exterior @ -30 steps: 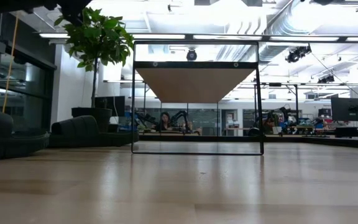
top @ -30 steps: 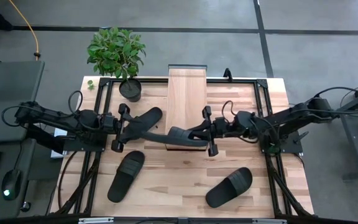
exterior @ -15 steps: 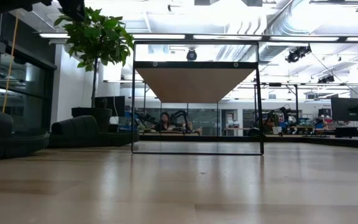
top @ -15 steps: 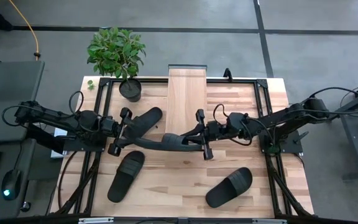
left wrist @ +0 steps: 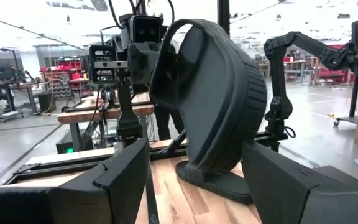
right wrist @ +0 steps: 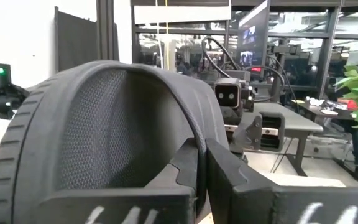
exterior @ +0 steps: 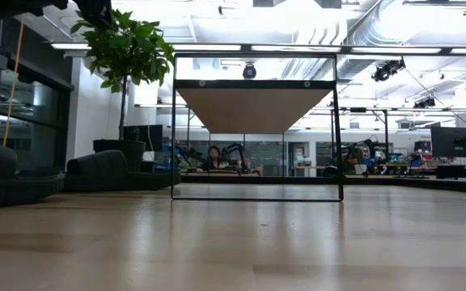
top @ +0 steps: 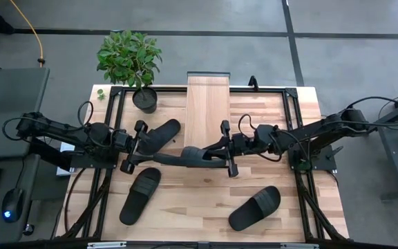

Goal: Pick and place slides into the shelf
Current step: Put the top right black slipper on the shelf

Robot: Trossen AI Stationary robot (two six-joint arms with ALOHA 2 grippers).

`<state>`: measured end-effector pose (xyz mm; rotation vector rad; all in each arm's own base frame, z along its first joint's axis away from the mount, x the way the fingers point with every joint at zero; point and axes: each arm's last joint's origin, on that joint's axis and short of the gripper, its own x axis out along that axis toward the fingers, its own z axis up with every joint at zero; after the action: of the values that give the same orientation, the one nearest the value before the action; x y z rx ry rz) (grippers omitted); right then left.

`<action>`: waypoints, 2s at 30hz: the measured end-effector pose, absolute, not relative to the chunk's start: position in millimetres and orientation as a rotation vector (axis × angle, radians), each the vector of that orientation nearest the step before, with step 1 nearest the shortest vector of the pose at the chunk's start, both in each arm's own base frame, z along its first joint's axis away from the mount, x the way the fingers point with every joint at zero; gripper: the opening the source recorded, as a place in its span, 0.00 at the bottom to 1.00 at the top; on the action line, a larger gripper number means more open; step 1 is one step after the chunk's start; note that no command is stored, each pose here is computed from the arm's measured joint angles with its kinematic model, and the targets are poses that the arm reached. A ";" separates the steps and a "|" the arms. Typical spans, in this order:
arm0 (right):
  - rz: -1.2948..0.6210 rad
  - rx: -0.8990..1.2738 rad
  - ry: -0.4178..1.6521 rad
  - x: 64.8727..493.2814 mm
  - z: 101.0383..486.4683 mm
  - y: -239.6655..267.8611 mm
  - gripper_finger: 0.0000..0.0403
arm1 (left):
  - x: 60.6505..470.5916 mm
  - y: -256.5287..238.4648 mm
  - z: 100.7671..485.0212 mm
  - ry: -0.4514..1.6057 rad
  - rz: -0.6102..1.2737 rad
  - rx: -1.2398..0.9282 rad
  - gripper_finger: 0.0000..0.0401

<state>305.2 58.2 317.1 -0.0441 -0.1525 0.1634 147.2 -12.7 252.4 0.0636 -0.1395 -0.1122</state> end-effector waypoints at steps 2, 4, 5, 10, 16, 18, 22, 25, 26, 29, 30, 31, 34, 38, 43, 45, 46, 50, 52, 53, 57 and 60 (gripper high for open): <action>0.162 -0.045 -0.145 305.2 316.4 58.2 0.00 | 147.2 -12.8 252.4 -0.139 -0.114 0.064 0.60; 0.161 -0.045 -0.147 304.9 316.8 58.1 0.00 | 147.3 -12.8 252.2 -0.138 -0.114 0.064 0.60; 0.161 -0.045 -0.147 304.9 316.8 58.1 0.00 | 147.2 -12.8 252.1 -0.137 -0.114 0.065 0.60; 0.161 -0.046 -0.147 304.8 316.9 58.1 0.00 | 147.3 -12.6 251.7 -0.132 -0.109 0.065 0.60; 0.159 -0.052 -0.148 303.1 318.6 57.7 0.00 | 147.5 -12.6 250.2 -0.116 -0.109 0.064 0.60; 0.139 -0.055 -0.147 302.6 319.0 57.0 0.00 | 147.5 -12.6 250.2 -0.117 -0.109 0.064 0.60; 0.123 -0.067 -0.135 302.8 317.9 56.6 0.00 | 147.5 -12.6 250.3 -0.117 -0.109 0.064 0.60; 0.122 -0.068 -0.128 303.0 317.2 56.3 0.00 | 147.4 -12.6 250.5 -0.119 -0.108 0.063 0.60; 0.116 -0.071 -0.125 303.0 316.9 56.2 0.00 | 147.4 -12.6 250.7 -0.122 -0.108 0.063 0.60; 0.111 -0.071 -0.125 303.0 316.9 56.0 0.00 | 147.3 -12.6 251.9 -0.134 -0.108 0.060 0.60; 0.110 -0.074 -0.125 303.0 316.8 56.0 0.00 | 147.2 -12.6 252.2 -0.137 -0.108 0.057 0.60; 0.107 -0.082 -0.124 303.0 316.8 55.9 0.00 | 147.2 -12.6 252.4 -0.139 -0.108 0.054 0.60; 0.095 -0.096 -0.125 303.1 316.8 55.6 0.00 | 147.3 -12.6 252.4 -0.139 -0.109 0.052 0.60; 0.082 -0.096 -0.126 303.2 317.0 55.3 0.00 | 149.3 -12.8 251.6 -0.135 -0.108 0.052 0.60; 0.081 -0.098 -0.129 303.1 317.2 55.2 0.00 | 156.3 -13.3 250.1 -0.140 -0.108 0.052 0.60; 0.081 -0.098 -0.129 303.1 317.2 55.2 0.00 | 160.1 -13.6 248.9 -0.141 -0.108 0.052 0.60; 0.081 -0.098 -0.129 303.1 317.2 55.2 0.00 | 161.9 -13.7 248.1 -0.139 -0.108 0.052 0.60; 0.086 -0.095 -0.130 303.1 317.2 55.4 0.00 | 166.6 -14.1 245.6 -0.133 -0.107 0.076 0.60; 0.086 -0.095 -0.130 303.1 317.3 55.4 0.00 | 167.3 -14.2 246.1 -0.142 -0.106 0.088 0.60; 0.086 -0.095 -0.130 303.1 317.3 55.4 0.00 | 167.4 -14.2 246.7 -0.149 -0.105 0.092 0.60; 0.086 -0.095 -0.130 303.1 317.3 55.4 0.00 | 167.4 -14.2 246.9 -0.151 -0.105 0.094 0.60; 0.087 -0.095 -0.130 303.1 317.3 55.4 0.00 | 167.4 -14.2 246.7 -0.150 -0.105 0.095 0.60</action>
<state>303.1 55.4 317.3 -0.0951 -0.1304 0.0865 167.4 -14.2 246.7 0.0951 -0.1498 -0.1047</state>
